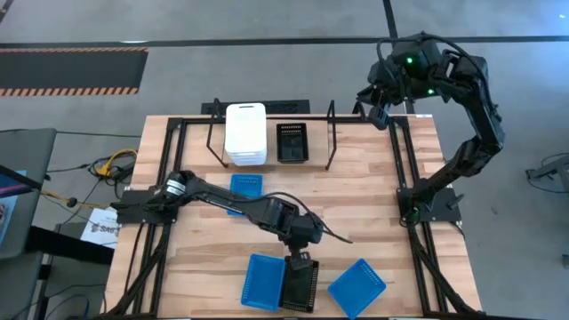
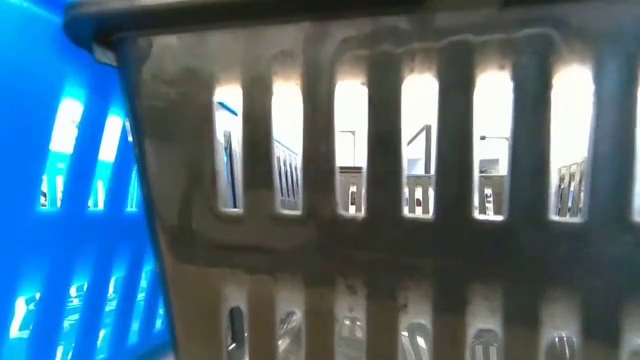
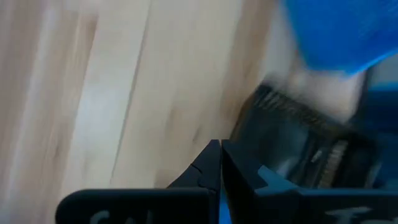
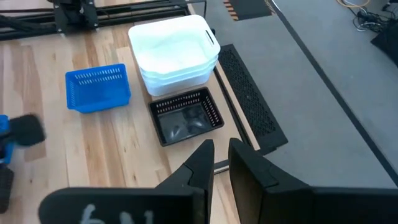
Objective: Stack baskets on shelf by color
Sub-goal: Stack the black bin on top of the black bin on the shelf
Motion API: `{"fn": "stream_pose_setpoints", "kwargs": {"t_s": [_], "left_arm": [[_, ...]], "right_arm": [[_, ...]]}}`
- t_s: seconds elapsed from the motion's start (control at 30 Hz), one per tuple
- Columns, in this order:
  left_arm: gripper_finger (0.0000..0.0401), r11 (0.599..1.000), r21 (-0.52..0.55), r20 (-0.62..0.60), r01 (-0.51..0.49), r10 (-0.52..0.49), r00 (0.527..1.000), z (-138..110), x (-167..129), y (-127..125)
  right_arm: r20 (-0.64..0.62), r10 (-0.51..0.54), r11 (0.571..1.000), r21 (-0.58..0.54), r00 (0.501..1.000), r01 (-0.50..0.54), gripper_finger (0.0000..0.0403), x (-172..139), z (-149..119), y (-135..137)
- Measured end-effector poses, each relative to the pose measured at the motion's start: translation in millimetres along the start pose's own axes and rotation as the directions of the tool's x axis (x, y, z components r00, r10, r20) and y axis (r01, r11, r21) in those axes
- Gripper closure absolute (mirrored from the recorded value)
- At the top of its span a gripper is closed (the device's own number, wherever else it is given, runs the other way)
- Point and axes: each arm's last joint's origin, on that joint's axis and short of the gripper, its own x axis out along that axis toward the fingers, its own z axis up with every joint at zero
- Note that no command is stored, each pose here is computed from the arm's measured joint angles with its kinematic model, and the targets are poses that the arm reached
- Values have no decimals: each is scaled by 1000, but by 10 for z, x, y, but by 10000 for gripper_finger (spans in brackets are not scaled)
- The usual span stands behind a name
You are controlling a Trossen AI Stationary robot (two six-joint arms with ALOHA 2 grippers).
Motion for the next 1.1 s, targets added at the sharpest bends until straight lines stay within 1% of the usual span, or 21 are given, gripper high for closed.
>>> {"fn": "stream_pose_setpoints", "kwargs": {"t_s": [0.03,0.1,0.17,0.27,0.33,0.4,0.47,0.63,0.73,0.83,0.97,1.1], "left_arm": [[401,1000,-17,-39,-8,7,999,-31,31,16],[401,999,-20,-19,42,-42,999,15,98,-12],[401,999,-9,-60,38,-38,997,-18,136,0],[400,998,23,-41,60,-59,997,12,256,-30],[395,998,35,-98,52,-48,994,-46,282,-21],[384,993,77,-83,88,-81,993,-31,284,-64],[366,988,121,-118,94,-80,990,-80,287,-85],[308,966,225,-130,125,-97,987,-149,301,-197],[274,958,264,-139,112,-77,987,-195,305,-234],[252,957,285,-126,56,-20,992,-219,351,-239],[240,957,290,-96,-4,33,995,-211,391,-223],[239,960,281,-126,-7,44,991,-223,471,-191]], "right_arm": [[1,5,1000,-2,1000,-5,336,0,1,5],[4,10,1000,-4,1000,-10,336,1,5,12],[10,13,1000,-11,1000,-13,336,3,13,22],[11,13,1000,-10,1000,-13,336,2,13,20],[12,20,1000,-10,1000,-20,336,2,13,22],[12,22,1000,-11,1000,-22,336,2,13,23],[12,23,999,-22,1000,-22,336,2,13,23],[13,23,999,-25,1000,-23,336,2,13,23],[13,24,999,-25,1000,-24,336,2,14,23],[13,28,999,-25,1000,-28,336,2,13,24],[14,28,999,-25,1000,-28,336,2,14,24],[14,28,999,-25,1000,-28,336,2,14,24]]}}
